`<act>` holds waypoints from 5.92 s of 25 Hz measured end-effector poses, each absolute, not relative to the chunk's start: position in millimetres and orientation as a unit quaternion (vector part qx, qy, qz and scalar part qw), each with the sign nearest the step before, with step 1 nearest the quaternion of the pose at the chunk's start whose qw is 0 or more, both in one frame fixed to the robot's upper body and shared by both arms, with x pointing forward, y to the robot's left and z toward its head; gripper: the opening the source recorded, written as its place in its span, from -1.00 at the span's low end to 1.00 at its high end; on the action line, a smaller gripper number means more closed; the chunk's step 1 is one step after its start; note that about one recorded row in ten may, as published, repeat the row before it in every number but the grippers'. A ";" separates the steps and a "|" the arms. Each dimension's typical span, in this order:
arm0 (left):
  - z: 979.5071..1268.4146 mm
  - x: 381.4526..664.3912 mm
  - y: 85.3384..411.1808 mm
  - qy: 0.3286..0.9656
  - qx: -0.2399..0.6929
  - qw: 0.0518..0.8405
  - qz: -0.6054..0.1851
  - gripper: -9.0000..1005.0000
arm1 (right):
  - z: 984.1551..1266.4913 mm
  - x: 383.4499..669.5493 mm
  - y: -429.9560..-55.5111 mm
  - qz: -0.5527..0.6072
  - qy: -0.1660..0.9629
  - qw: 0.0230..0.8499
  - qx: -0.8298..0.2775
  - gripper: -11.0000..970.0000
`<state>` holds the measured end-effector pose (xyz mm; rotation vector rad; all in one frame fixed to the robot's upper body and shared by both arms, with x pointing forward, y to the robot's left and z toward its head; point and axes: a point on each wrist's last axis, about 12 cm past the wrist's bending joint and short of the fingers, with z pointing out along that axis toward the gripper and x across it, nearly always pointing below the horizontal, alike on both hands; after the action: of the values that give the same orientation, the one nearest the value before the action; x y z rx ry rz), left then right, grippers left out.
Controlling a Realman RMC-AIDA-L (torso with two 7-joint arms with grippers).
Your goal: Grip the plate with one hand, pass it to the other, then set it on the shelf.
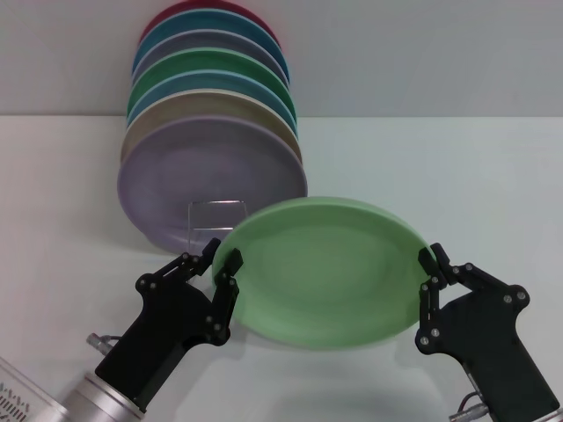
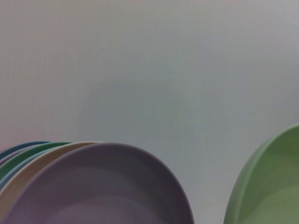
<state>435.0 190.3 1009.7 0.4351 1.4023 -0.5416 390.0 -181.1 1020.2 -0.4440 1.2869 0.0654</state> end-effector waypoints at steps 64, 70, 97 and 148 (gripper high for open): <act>1031.0 431.2 220.3 0.565 0.136 0.791 -0.194 -0.90 | 1028.4 376.8 -189.7 0.091 0.527 0.814 -0.228 -0.26; 1041.7 442.6 240.3 0.527 0.135 0.825 -0.151 -0.90 | 1018.1 382.2 -191.4 0.085 0.548 0.791 -0.258 -0.27; 1044.1 483.7 260.1 0.532 0.221 0.815 -0.053 -0.90 | 1008.5 390.3 -205.2 0.054 0.575 0.771 -0.267 -0.27; 1034.9 419.9 286.4 0.541 0.095 0.824 -0.137 0.28 | 1019.9 432.0 -256.4 0.036 0.592 0.795 -0.124 -0.27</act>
<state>419.9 286.4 1034.9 0.2019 1.1496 -0.2920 432.0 -256.4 1019.9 -0.2657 1.2728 0.0784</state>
